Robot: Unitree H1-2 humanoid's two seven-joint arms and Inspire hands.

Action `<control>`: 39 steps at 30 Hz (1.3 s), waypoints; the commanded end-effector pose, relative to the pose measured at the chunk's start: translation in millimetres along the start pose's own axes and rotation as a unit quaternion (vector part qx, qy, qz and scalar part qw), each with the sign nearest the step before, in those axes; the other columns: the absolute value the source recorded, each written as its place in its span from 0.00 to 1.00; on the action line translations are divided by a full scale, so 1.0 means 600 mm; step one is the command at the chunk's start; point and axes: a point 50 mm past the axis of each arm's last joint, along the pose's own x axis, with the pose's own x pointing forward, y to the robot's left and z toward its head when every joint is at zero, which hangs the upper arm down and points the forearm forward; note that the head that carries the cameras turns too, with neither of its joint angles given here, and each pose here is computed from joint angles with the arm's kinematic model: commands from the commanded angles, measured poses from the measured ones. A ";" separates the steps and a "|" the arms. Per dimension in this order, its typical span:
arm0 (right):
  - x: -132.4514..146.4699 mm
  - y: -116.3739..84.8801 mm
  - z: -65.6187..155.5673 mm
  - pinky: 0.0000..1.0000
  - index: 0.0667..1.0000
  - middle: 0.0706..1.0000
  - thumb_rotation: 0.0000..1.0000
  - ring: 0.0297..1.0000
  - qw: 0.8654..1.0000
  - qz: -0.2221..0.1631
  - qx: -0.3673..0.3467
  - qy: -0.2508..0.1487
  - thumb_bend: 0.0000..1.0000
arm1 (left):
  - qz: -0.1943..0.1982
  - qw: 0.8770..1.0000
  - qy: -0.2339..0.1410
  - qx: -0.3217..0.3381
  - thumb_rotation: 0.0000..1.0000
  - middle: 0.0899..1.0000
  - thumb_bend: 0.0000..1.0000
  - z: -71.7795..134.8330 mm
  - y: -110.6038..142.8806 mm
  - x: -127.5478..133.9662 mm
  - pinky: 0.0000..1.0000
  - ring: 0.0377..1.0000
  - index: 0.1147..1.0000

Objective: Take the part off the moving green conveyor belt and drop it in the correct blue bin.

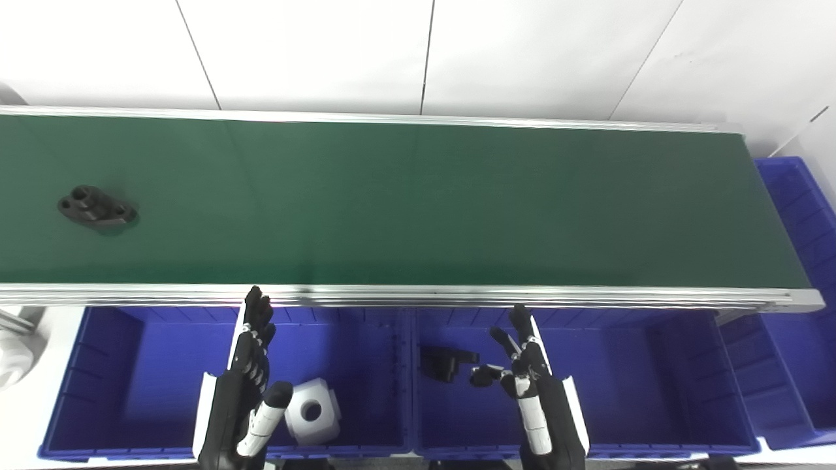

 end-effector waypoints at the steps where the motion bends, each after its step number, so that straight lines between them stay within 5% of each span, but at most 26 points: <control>1: -0.001 0.004 0.016 0.57 1.00 1.00 0.89 0.92 1.000 0.002 0.006 -0.028 0.80 | -0.003 1.000 -0.025 -0.002 0.78 1.00 0.74 0.015 0.000 0.003 1.00 1.00 1.00; 34: 0.006 0.008 0.012 0.63 1.00 1.00 0.86 0.90 0.999 0.004 -0.007 -0.031 0.80 | -0.007 1.000 -0.026 0.006 0.80 1.00 0.72 0.009 0.006 0.006 1.00 1.00 1.00; 39: 0.006 0.006 0.010 0.70 1.00 1.00 0.85 0.90 0.999 0.003 -0.018 -0.036 0.78 | -0.007 1.000 -0.027 0.010 0.81 1.00 0.72 0.009 0.006 0.006 1.00 1.00 1.00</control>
